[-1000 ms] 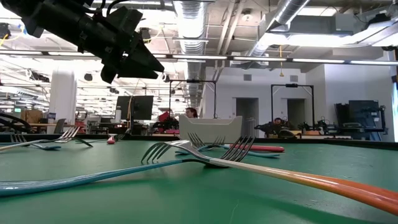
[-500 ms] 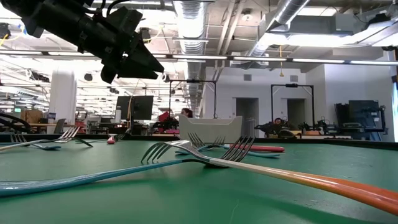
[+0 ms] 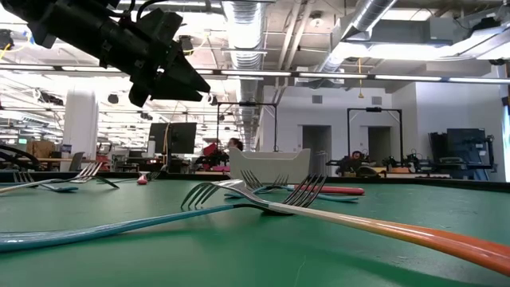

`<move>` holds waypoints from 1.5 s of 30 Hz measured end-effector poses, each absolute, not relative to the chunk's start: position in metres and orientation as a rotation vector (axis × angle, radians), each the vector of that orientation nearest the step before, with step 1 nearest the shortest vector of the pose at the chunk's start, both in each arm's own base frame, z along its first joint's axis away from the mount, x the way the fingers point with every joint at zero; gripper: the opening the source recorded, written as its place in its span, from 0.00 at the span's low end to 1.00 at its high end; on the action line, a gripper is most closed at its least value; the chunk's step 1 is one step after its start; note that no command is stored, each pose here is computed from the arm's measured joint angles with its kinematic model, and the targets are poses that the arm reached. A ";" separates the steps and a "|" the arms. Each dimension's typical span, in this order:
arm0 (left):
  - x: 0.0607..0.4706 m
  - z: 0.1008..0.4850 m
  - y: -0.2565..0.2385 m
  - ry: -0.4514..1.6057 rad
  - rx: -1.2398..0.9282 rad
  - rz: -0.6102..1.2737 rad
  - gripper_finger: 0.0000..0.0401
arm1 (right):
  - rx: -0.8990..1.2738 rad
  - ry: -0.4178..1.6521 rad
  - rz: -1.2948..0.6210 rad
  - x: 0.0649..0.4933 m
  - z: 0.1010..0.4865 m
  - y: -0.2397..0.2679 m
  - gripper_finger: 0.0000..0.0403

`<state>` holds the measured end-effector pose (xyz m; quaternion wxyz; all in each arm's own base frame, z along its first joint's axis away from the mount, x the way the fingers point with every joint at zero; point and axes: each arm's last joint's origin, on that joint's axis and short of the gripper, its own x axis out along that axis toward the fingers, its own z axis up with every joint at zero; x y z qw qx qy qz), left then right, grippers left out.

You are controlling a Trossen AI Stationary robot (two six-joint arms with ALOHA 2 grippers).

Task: Sort silverware by color (type)
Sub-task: Adjust the orange fork in the transparent bin, then adjust the transparent bin

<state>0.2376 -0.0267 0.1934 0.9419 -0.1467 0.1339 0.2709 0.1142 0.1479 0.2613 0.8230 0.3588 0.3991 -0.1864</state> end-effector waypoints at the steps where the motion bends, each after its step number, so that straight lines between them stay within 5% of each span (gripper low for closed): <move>1: 0.238 0.193 -0.027 0.273 -0.301 0.553 0.36 | 0.768 0.816 -0.397 0.113 0.264 0.145 0.03; 8: 0.238 0.193 -0.027 0.272 -0.302 0.553 0.36 | 0.837 0.613 -0.431 0.111 0.273 0.138 0.03; 16: 0.236 0.191 -0.027 0.301 -0.289 0.558 0.36 | 0.863 0.844 -0.475 0.119 0.248 0.164 0.05; 25: 0.236 0.191 -0.026 0.299 -0.286 0.564 0.36 | 0.827 1.044 -0.568 0.118 0.228 0.175 0.20; 33: 0.237 0.191 -0.026 0.293 -0.285 0.563 0.36 | 0.836 0.978 -0.541 0.117 0.237 0.168 0.31; 39: 0.237 0.191 -0.026 0.293 -0.285 0.564 0.36 | 0.769 0.789 -0.435 0.132 0.245 0.168 0.31; 45: 0.237 0.191 -0.026 0.293 -0.285 0.561 0.36 | 0.616 0.913 -0.372 0.162 0.230 0.167 0.28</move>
